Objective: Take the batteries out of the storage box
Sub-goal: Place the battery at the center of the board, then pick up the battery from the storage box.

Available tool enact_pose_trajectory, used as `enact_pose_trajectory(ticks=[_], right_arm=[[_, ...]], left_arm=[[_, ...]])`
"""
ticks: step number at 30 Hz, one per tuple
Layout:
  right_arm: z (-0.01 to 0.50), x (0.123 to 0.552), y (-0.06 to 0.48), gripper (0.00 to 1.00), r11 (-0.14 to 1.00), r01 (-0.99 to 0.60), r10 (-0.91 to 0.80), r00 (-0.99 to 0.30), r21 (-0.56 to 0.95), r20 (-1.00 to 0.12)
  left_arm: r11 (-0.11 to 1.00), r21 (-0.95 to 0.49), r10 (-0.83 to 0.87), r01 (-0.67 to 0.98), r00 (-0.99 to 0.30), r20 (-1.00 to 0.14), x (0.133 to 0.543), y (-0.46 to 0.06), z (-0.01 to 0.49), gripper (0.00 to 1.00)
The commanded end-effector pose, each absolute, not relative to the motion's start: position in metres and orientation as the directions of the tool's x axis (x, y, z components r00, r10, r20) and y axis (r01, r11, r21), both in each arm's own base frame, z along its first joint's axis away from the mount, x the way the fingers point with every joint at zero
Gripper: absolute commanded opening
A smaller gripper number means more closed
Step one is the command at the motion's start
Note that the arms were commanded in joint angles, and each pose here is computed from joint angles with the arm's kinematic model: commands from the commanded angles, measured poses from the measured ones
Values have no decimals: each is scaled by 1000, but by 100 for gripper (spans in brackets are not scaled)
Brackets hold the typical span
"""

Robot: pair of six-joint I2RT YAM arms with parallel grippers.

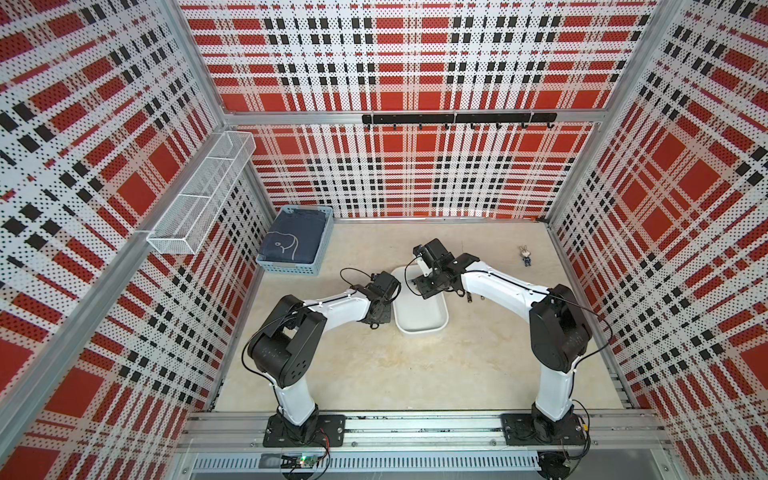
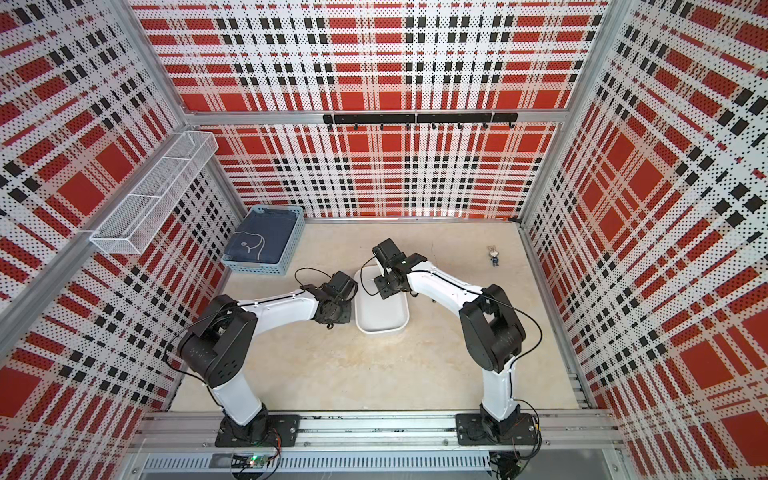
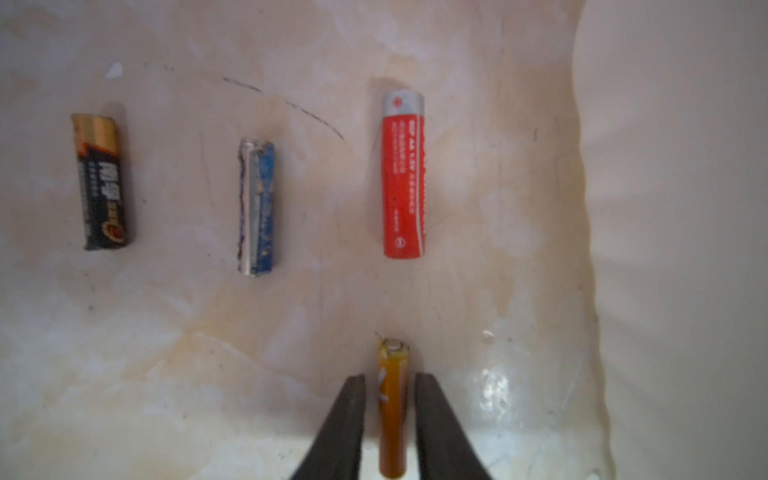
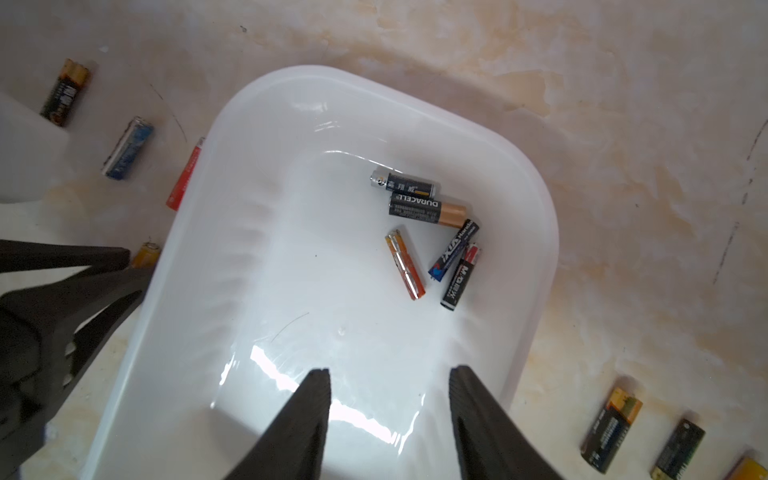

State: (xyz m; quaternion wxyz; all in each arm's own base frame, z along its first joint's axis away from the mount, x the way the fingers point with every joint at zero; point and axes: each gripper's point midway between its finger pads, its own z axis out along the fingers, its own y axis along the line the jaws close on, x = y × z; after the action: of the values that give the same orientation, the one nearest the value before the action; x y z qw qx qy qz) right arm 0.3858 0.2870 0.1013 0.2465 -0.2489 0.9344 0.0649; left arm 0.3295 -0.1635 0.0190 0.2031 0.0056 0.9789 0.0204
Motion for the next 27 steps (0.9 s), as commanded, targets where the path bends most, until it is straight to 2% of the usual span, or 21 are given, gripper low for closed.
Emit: enact_pose_trajectory(ticks=[1,12,19,27], right_arm=[[94,394,291,53,860,-510,-456,-745,-25,-487],[55,416,300,50,848,-526,-502,-751,-73,-428],[27,419,300,45,847,-528,-509,-770,-63,-384],[6,413,296,38,852,-522,-502,-792,-41,-348]], left_arm=[[999,41,4,-15,-904,-427,333,-158,27,31],[999,-42,-38,-18,-848,-529,347,-170,92,34],[996,-82,-86,-43,-761,-643,355,-164,147,35],[996,-68,-83,-51,-752,-654,356,-161,148,36]])
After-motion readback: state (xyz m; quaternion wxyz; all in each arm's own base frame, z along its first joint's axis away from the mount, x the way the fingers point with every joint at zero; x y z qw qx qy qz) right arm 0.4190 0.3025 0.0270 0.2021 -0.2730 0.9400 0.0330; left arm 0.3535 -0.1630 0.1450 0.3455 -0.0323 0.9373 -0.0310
